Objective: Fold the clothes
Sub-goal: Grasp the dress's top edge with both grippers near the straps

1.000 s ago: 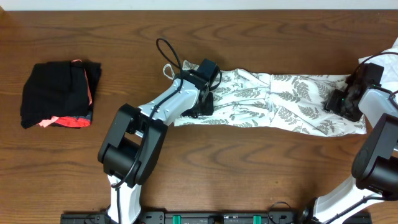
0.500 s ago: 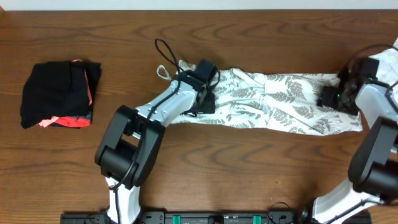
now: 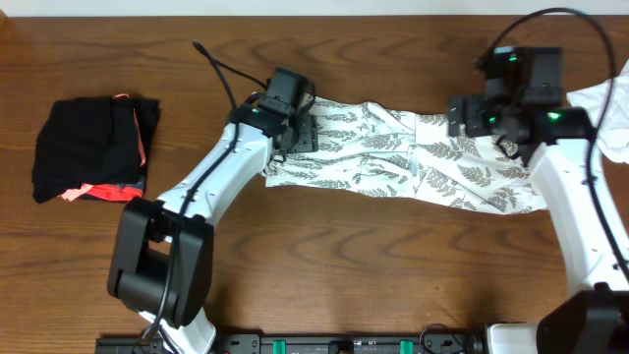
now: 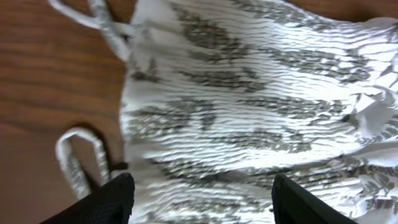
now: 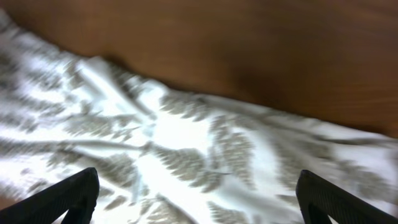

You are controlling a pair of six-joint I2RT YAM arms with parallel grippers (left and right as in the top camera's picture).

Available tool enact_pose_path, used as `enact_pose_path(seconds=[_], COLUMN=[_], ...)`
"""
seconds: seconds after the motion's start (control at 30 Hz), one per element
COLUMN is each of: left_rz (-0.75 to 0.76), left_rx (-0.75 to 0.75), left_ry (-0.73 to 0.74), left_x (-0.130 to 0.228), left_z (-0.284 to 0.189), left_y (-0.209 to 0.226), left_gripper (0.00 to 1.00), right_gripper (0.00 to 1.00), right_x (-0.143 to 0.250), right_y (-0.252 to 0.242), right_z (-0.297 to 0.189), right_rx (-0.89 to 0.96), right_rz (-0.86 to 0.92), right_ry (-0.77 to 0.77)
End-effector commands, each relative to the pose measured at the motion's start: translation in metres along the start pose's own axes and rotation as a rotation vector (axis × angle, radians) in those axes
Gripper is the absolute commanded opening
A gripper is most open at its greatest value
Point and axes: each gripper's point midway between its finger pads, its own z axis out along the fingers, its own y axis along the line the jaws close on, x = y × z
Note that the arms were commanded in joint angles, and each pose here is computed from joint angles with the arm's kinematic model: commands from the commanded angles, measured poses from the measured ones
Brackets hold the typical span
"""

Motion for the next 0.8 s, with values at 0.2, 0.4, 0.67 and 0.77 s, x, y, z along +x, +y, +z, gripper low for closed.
enact_pose_path(seconds=[0.2,0.4,0.67,0.77], left_rz=[0.003,-0.052,-0.078,-0.077], left_rx=[-0.018,0.001,0.040,0.040], left_ry=[0.005,-0.001,0.016,0.015], left_x=[0.000,-0.008,-0.009,-0.009], left_z=[0.000,0.000,-0.001,-0.001], left_y=[0.010,0.020,0.022,0.022], left_gripper=[0.71,0.71,0.71,0.71], right_gripper=[0.99,0.99,0.99,0.99], right_x=[0.063,0.081,0.108,0.118], right_y=[0.039,0.038,0.026,0.025], right_z=[0.048,0.070,0.102,0.112], right_rx=[-0.008,0.147,0.262,0.268], right_rz=[-0.040,-0.071,-0.028,-0.027], right_ry=[0.169,0.215,0.300,0.337])
